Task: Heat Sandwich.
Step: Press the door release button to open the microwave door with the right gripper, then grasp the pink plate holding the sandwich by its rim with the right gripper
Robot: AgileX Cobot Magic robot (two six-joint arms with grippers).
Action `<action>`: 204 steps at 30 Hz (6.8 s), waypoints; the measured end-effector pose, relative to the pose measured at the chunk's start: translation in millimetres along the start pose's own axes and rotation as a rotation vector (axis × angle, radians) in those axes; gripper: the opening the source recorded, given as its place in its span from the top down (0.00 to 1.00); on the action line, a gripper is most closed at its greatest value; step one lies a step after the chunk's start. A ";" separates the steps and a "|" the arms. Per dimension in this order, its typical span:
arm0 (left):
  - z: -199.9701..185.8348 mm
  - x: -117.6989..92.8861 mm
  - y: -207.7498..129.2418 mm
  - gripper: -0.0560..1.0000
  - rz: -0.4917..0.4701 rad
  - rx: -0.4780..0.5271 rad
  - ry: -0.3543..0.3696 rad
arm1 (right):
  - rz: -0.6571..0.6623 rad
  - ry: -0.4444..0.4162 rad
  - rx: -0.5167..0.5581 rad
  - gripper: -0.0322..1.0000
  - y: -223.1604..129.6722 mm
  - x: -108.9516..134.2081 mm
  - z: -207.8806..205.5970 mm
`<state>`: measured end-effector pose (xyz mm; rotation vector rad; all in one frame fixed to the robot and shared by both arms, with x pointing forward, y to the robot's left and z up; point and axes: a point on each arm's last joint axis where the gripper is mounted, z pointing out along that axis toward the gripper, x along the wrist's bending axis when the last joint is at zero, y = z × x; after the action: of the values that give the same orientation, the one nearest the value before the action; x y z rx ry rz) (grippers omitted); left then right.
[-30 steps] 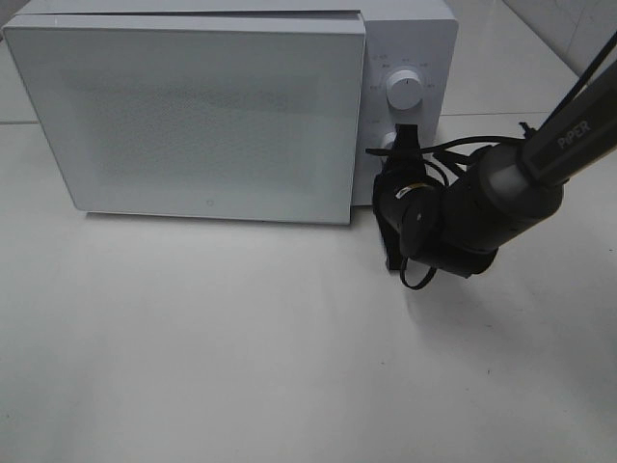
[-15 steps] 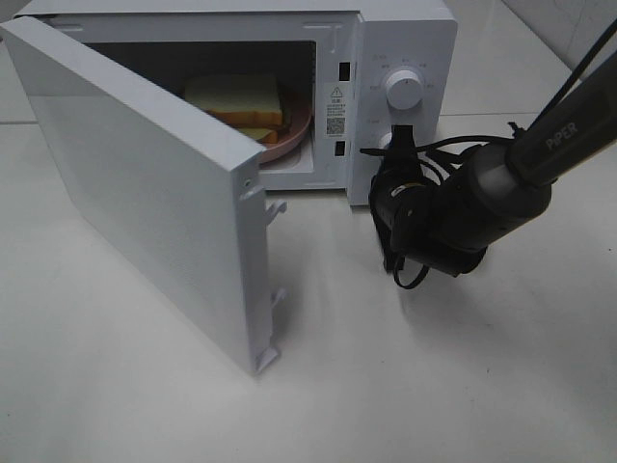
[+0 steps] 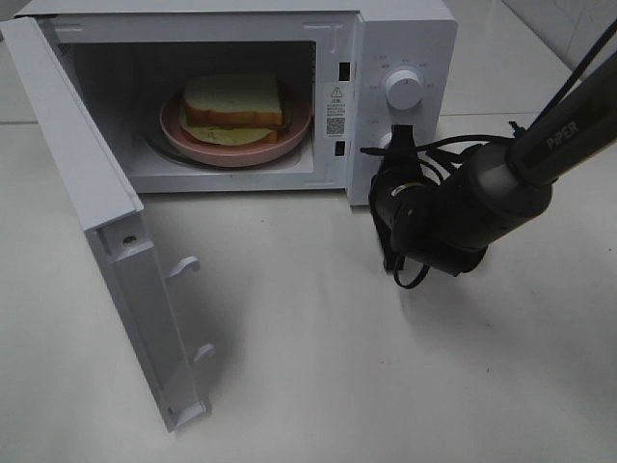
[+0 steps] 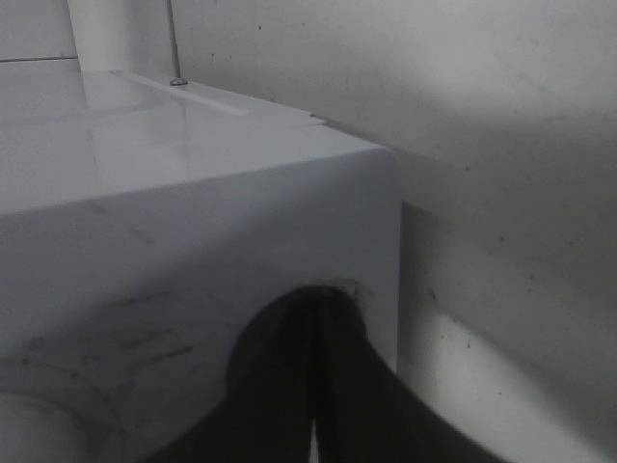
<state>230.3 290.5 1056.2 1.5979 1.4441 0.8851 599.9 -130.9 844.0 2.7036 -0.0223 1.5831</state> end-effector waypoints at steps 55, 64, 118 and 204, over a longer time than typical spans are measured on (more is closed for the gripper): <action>0.0 0.0 0.0 0.03 0.000 0.000 0.000 | -0.233 -0.010 0.252 0.92 47.1 7.0 -149.7; 0.0 0.0 0.0 0.03 0.000 0.000 0.000 | -0.533 -0.123 0.377 0.90 45.9 6.4 -172.3; 0.0 0.0 0.0 0.03 0.000 0.000 0.000 | -2.951 0.407 1.448 0.82 45.0 48.7 -227.6; 0.0 0.0 0.0 0.03 0.000 0.000 0.000 | -3.235 0.591 0.811 0.14 -76.3 115.4 -74.9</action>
<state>230.3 290.5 1056.2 1.5979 1.4441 0.8851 592.3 -54.4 981.3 -0.4992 2.5264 0.2291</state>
